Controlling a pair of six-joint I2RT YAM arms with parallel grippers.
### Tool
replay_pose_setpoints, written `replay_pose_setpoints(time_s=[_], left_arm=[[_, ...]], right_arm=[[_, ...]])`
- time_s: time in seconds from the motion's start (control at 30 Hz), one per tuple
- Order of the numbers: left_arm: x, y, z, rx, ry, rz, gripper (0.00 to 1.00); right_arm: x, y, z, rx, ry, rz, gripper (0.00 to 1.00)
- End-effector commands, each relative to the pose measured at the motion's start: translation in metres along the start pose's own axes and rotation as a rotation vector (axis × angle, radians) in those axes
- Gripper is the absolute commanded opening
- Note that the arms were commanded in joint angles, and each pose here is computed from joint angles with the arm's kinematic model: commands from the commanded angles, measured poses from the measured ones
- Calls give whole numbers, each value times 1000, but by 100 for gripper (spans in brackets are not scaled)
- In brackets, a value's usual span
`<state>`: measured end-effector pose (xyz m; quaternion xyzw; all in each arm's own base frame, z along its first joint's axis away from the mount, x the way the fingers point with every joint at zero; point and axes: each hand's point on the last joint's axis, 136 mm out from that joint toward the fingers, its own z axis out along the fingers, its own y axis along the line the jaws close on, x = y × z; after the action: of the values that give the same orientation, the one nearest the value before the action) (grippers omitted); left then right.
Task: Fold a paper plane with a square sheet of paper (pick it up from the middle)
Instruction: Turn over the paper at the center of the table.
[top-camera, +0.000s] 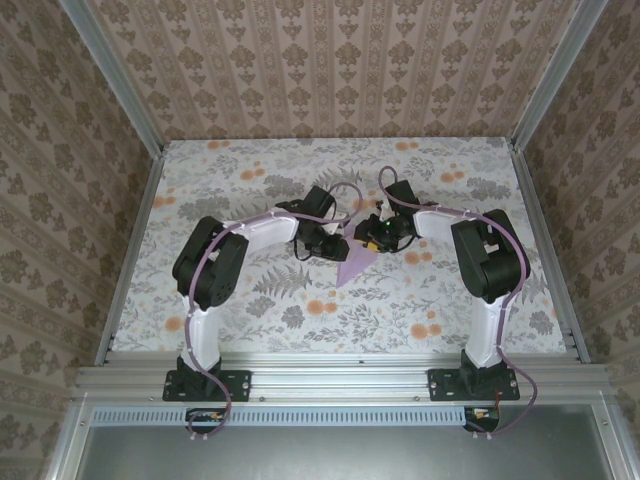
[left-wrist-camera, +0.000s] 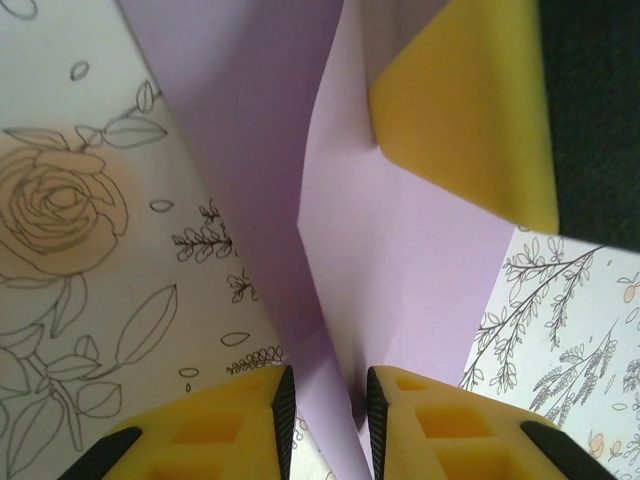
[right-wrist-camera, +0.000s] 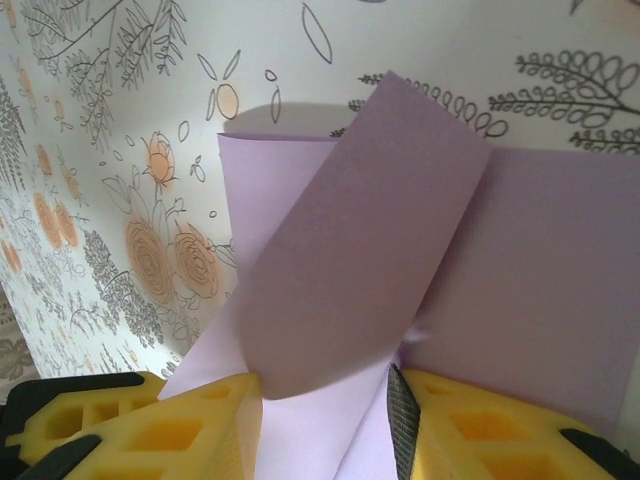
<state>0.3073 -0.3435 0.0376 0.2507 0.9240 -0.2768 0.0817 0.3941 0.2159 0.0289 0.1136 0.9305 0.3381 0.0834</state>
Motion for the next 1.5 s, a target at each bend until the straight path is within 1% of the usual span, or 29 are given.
replay_pose_setpoints(time_s=[0.0,0.27,0.5,0.63,1.03,1.17,1.27,1.47], left_arm=[[-4,-3,-1,42,-3,17,29],[-4,1,3,65,3,-1,29],[0,8,7,68,18,-16,23],[2,12,9,66,23,-25,22],[6,19,9,72,25,-41,21],[5,19,8,77,23,-42,21],[5,19,6,78,19,-42,21],[1,14,-2,90,-1,-37,23]], right_arm=[[-2,6,4,-6,11,4,42],[-1,12,3,-27,12,2,44],[1,18,6,-93,14,20,44],[3,22,7,-118,18,21,44],[19,26,21,-126,61,13,41],[22,26,24,-120,70,13,38],[25,24,26,-112,76,14,34],[25,25,26,-97,74,2,21]])
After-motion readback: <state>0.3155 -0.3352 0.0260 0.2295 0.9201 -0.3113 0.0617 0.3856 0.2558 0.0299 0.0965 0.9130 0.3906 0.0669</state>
